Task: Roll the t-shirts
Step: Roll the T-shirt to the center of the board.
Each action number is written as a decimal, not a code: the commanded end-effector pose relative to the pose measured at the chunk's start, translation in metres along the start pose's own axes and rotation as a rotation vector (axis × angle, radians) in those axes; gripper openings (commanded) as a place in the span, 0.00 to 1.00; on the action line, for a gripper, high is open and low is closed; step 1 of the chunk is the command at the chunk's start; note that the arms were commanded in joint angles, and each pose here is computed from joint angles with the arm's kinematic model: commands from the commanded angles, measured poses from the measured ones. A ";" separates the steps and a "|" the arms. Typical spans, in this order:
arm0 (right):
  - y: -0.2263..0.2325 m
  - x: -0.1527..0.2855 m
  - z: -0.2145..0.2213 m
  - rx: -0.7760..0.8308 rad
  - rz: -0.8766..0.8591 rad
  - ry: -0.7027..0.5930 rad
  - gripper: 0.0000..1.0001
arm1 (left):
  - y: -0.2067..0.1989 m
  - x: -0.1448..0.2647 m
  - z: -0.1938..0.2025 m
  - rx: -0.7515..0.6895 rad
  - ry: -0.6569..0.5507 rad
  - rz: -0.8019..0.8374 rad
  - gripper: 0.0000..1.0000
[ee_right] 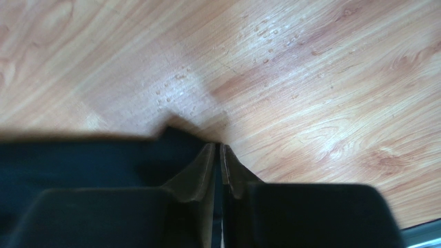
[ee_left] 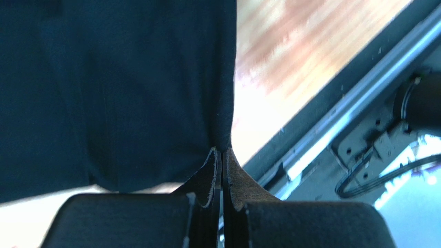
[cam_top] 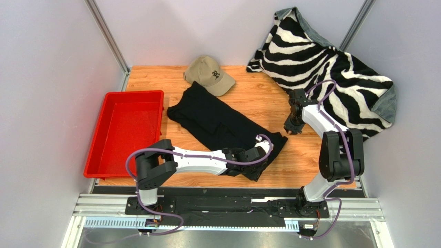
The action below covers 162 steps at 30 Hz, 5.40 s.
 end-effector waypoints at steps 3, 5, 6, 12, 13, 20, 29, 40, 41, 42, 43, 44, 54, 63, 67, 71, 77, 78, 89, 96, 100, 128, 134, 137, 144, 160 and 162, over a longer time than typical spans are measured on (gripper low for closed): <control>-0.008 0.026 -0.019 -0.089 -0.070 -0.130 0.44 | -0.013 0.012 0.007 -0.013 0.049 0.049 0.00; -0.010 0.032 -0.010 -0.113 -0.131 -0.119 0.45 | -0.013 0.012 0.006 -0.016 0.048 0.053 0.00; -0.011 0.034 -0.007 -0.124 -0.149 -0.120 0.46 | -0.014 0.011 0.006 -0.016 0.049 0.057 0.00; -0.017 0.023 0.035 -0.187 -0.268 -0.047 0.45 | -0.013 0.009 0.004 -0.005 0.058 0.074 0.00; -0.015 0.021 0.036 -0.210 -0.295 -0.057 0.45 | -0.012 0.009 0.003 -0.003 0.055 0.077 0.00; -0.019 0.000 0.060 -0.260 -0.333 -0.032 0.44 | -0.010 0.008 0.004 -0.001 0.062 0.076 0.00; -0.023 0.003 0.043 -0.270 -0.265 -0.107 0.14 | -0.019 0.011 0.006 -0.030 0.076 0.157 0.00; -0.039 0.026 0.032 -0.097 -0.044 -0.158 0.00 | -0.035 0.008 0.004 0.009 0.057 0.276 0.00; -0.037 0.025 0.033 -0.085 -0.036 -0.153 0.00 | -0.035 0.008 0.005 0.022 0.060 0.284 0.00; -0.033 0.024 0.032 -0.072 -0.023 -0.148 0.00 | -0.035 0.008 0.004 0.029 0.054 0.293 0.00; -0.029 0.024 0.034 -0.048 -0.010 -0.153 0.00 | -0.030 0.006 0.008 0.039 0.064 0.291 0.00; -0.026 0.025 0.033 -0.047 -0.006 -0.155 0.00 | -0.029 0.007 0.008 0.054 0.062 0.297 0.00; 0.009 0.027 0.028 -0.004 0.029 -0.150 0.00 | -0.001 0.009 0.008 0.147 0.030 0.303 0.00; 0.034 0.027 0.020 0.004 0.017 -0.158 0.05 | 0.022 0.014 0.006 0.187 0.030 0.262 0.00; 0.042 0.025 0.016 0.013 -0.013 -0.166 0.07 | 0.037 0.017 0.008 0.215 0.025 0.236 0.00; 0.051 0.022 0.016 0.007 -0.060 -0.160 0.07 | 0.052 0.020 0.014 0.229 0.053 0.190 0.00; 0.065 0.013 0.016 0.011 -0.106 -0.153 0.06 | 0.059 0.018 0.022 0.212 0.091 0.160 0.00; 0.068 0.012 0.017 0.012 -0.116 -0.143 0.06 | 0.061 0.017 0.024 0.214 0.097 0.152 0.00; 0.079 0.005 0.014 0.042 -0.143 -0.136 0.27 | 0.072 0.008 0.040 0.203 0.161 0.087 0.00; 0.065 0.045 0.011 0.039 -0.221 -0.209 0.53 | 0.072 0.004 0.039 0.249 0.185 0.077 0.00; 0.047 0.054 0.024 0.019 -0.245 -0.211 0.53 | 0.070 0.004 0.036 0.250 0.183 0.083 0.00; 0.035 0.019 0.091 -0.012 -0.423 -0.110 0.50 | 0.067 0.005 0.031 0.250 0.180 0.096 0.00; 0.030 0.006 0.095 0.026 -0.319 -0.061 0.47 | 0.068 0.010 0.026 0.215 0.152 0.093 0.00; 0.027 0.006 0.094 0.034 -0.278 -0.053 0.47 | 0.070 0.019 0.020 0.185 0.123 0.077 0.08; 0.029 0.003 0.092 0.046 -0.233 -0.034 0.46 | 0.063 0.059 -0.016 0.020 0.001 0.006 0.43; 0.033 -0.003 0.094 0.052 -0.210 0.005 0.45 | 0.027 0.008 -0.058 -0.197 -0.126 -0.192 0.57; 0.033 -0.005 0.096 0.049 -0.207 0.011 0.45 | 0.026 0.001 -0.057 -0.200 -0.141 -0.195 0.57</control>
Point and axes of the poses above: each gripper's point midway between its finger pads, its own x axis back along the fingers, its own y axis along the line the jaws close on, z = x × y, the point moved 5 cm from there along x, back along the fingers, and after that the axes turned 3 degrees about -x, right-handed, at the moved point
